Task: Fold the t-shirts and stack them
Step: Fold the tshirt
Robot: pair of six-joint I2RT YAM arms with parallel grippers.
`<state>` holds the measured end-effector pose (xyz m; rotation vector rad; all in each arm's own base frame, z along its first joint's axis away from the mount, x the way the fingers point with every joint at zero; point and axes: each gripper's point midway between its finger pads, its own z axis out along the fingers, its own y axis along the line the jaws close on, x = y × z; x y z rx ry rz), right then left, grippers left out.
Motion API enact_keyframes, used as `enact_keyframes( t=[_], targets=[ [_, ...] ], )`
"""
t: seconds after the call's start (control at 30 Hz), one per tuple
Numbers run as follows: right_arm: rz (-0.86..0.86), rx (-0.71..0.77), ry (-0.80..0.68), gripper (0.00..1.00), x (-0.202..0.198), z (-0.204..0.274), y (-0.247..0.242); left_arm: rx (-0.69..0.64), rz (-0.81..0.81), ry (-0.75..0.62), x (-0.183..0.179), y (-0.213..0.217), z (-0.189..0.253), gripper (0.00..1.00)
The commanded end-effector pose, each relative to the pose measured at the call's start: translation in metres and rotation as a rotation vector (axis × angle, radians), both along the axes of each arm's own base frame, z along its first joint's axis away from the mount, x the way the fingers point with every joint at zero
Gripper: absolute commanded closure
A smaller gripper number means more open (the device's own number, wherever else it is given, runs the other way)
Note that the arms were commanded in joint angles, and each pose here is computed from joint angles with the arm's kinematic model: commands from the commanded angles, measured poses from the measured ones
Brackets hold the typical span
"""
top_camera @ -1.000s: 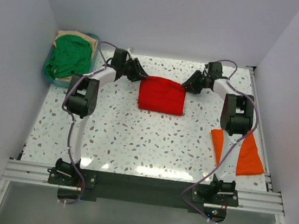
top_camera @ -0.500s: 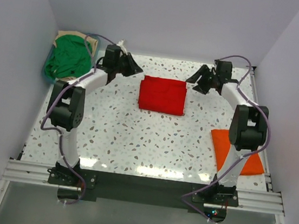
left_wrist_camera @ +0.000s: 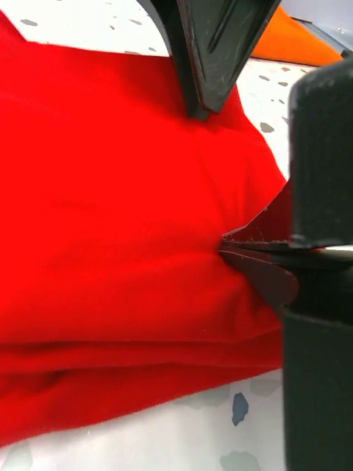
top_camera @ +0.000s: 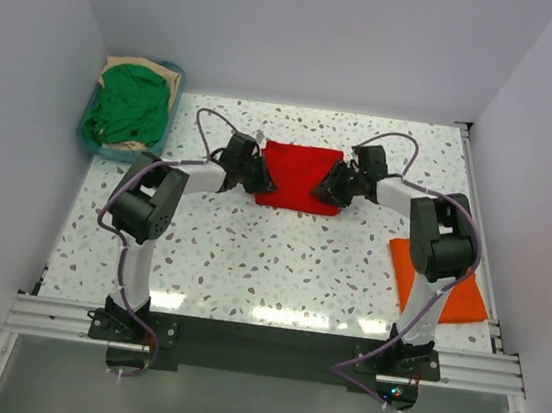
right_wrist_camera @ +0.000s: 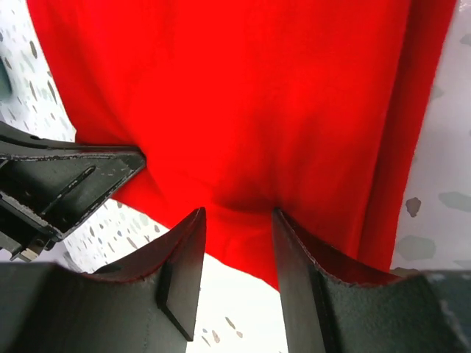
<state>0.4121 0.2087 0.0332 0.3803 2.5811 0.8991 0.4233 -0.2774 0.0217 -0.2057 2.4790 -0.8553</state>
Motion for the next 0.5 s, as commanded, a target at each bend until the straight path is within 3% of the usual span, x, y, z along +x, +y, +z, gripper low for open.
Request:
enact_keyframes(
  t=[0.0,0.3,0.47],
  targets=[
    [-0.046,-0.070,0.008,0.55,-0.007,-0.017,-0.019,0.063,0.055,0.041,-0.015,0.016,-0.024,1.00],
    [-0.023,-0.093,0.038,0.56,-0.058,-0.020,-0.032,0.110,0.065,0.066,-0.079,0.014,-0.023,1.00],
    [0.011,-0.075,0.063,0.56,-0.108,-0.022,-0.038,0.066,0.071,0.048,-0.119,0.018,-0.007,1.00]
  ],
)
